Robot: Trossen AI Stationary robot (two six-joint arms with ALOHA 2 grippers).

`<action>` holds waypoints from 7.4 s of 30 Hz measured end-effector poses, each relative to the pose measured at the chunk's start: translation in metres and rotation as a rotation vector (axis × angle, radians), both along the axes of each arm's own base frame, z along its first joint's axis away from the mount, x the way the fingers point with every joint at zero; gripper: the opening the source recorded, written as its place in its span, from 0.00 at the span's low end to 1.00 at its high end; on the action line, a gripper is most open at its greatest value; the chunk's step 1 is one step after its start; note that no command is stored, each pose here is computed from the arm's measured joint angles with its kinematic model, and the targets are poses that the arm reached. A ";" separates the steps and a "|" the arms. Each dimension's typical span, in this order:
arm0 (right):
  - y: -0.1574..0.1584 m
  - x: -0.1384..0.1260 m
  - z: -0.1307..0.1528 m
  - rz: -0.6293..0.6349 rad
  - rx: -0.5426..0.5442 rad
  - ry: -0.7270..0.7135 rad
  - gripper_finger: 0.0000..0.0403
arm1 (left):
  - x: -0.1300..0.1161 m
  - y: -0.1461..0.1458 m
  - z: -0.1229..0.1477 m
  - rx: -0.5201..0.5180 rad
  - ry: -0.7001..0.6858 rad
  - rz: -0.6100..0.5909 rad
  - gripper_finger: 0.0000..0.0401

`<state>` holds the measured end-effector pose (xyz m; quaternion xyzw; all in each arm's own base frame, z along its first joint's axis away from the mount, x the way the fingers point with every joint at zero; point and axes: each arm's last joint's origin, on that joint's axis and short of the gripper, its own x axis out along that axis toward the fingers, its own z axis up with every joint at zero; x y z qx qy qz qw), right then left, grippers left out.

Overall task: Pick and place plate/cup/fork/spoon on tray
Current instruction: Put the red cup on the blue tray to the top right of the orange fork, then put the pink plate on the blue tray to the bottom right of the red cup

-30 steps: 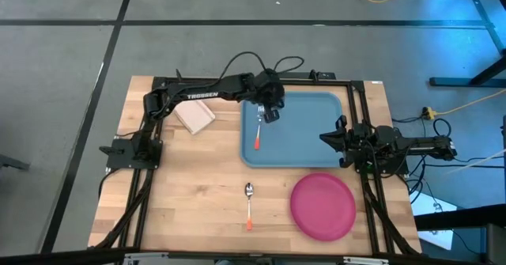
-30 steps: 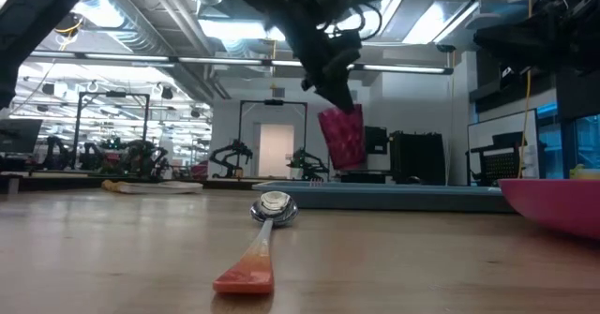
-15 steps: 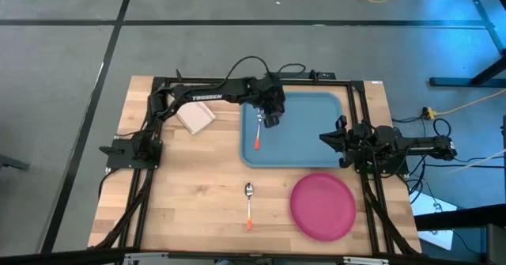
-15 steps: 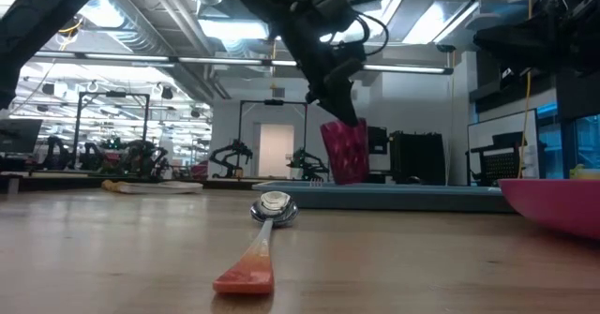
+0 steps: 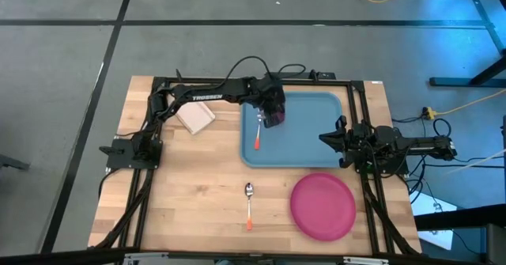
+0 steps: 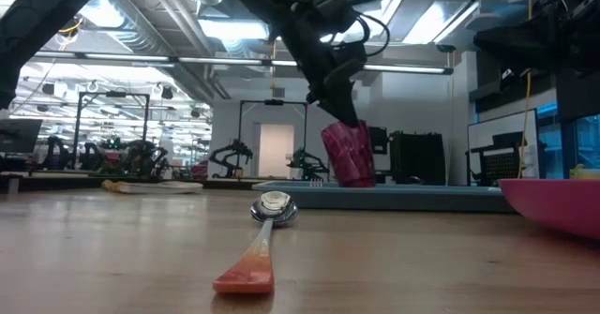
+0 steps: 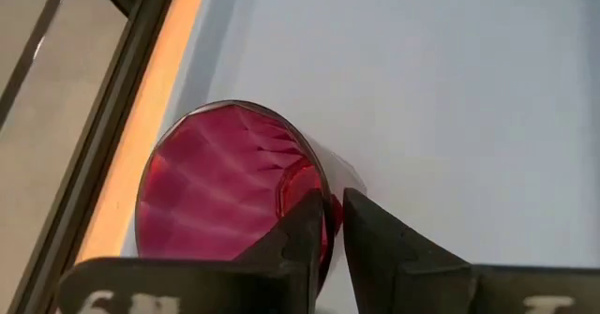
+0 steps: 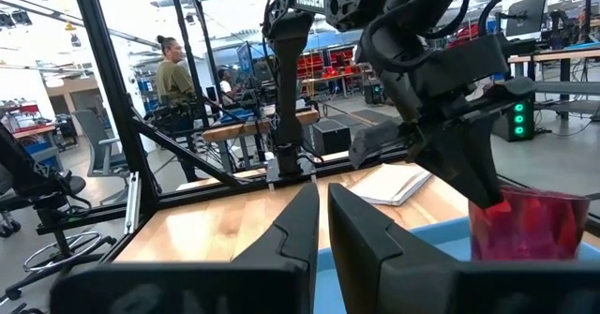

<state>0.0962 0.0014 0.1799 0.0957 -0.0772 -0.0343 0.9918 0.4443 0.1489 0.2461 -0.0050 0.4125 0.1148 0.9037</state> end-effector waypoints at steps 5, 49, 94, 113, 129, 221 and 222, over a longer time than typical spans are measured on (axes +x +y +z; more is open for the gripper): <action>0.000 0.000 0.000 0.000 0.000 0.000 0.08 | 0.001 -0.002 0.000 0.014 0.005 0.003 0.10; 0.000 0.000 -0.002 0.000 -0.004 0.016 0.08 | 0.019 -0.014 0.007 0.103 -0.142 -0.029 0.26; 0.000 0.001 -0.009 -0.001 -0.008 0.095 0.08 | 0.036 -0.089 -0.049 0.245 0.087 -0.129 0.26; 0.000 0.001 -0.009 -0.001 -0.008 0.095 0.08 | 0.026 -0.035 -0.049 0.217 0.093 -0.038 0.26; 0.000 0.001 -0.009 0.000 -0.004 0.095 0.08 | 0.023 -0.025 -0.049 0.215 0.097 -0.016 0.26; 0.007 -0.012 0.048 0.221 -0.130 -0.247 0.08 | -0.064 -0.103 0.019 0.254 0.663 -0.013 0.26; 0.007 -0.013 0.054 0.223 -0.129 -0.230 0.08 | -0.067 -0.104 0.019 0.262 0.695 -0.007 0.26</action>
